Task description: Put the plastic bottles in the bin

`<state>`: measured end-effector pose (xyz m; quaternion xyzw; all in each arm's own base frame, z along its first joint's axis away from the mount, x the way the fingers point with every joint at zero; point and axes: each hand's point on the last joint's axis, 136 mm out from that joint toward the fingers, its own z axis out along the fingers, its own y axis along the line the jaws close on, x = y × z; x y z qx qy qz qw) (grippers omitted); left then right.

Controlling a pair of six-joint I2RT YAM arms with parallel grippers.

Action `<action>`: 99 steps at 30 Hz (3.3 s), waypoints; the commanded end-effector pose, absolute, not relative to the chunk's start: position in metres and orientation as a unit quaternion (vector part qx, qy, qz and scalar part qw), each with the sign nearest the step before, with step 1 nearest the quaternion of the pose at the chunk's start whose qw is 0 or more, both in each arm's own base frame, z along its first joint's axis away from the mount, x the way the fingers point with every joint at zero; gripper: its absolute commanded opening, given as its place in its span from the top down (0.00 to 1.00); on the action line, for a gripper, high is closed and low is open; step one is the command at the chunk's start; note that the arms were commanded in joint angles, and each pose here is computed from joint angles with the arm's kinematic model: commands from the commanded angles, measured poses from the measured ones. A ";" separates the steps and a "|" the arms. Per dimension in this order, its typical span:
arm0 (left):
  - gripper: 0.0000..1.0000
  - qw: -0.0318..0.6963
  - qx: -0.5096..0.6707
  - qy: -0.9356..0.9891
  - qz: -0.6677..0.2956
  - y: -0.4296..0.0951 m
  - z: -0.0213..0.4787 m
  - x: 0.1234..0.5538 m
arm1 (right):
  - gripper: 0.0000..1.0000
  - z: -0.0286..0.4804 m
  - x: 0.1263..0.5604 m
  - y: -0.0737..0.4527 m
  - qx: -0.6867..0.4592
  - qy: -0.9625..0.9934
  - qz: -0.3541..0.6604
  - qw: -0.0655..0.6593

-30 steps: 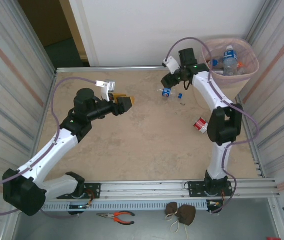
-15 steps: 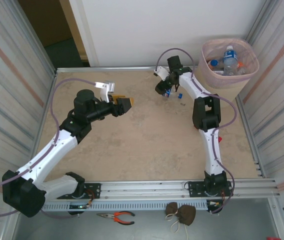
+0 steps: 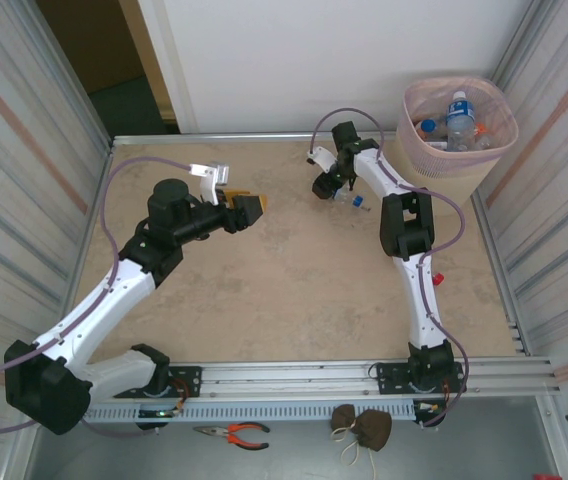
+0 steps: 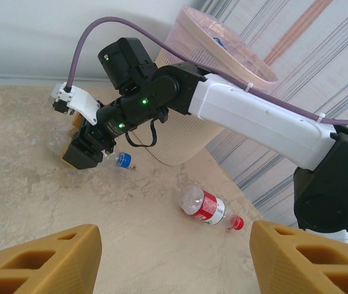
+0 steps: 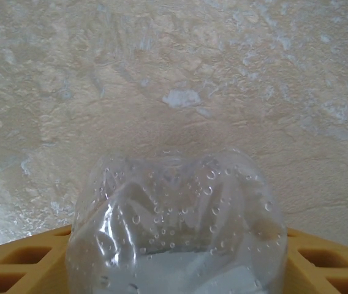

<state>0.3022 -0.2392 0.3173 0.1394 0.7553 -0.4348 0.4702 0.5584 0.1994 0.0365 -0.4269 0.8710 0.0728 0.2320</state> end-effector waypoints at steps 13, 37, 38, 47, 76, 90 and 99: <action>0.35 0.482 0.131 0.745 -0.442 -0.235 0.325 0.301 | 0.51 0.115 0.537 0.207 -0.383 0.876 0.133 0.263; 0.35 0.485 0.131 0.736 -0.454 -0.237 0.326 0.300 | 0.53 0.405 0.490 0.157 -0.220 0.804 0.265 0.485; 0.35 0.484 0.131 0.736 -0.454 -0.237 0.325 0.300 | 0.53 0.417 0.490 0.147 -0.200 0.799 0.273 0.496; 0.35 0.486 0.133 0.734 -0.456 -0.238 0.327 0.302 | 0.55 0.470 0.497 0.029 -0.020 0.779 0.296 0.553; 0.35 0.480 0.128 0.734 -0.463 -0.241 0.327 0.304 | 0.54 0.328 0.567 -0.010 -0.004 0.859 0.244 0.451; 0.35 0.481 0.125 0.737 -0.458 -0.239 0.323 0.305 | 0.27 0.338 0.559 -0.015 0.010 0.868 0.200 0.454; 0.35 0.480 0.124 0.737 -0.459 -0.239 0.320 0.305 | 0.37 0.370 0.542 -0.014 0.009 0.860 0.186 0.475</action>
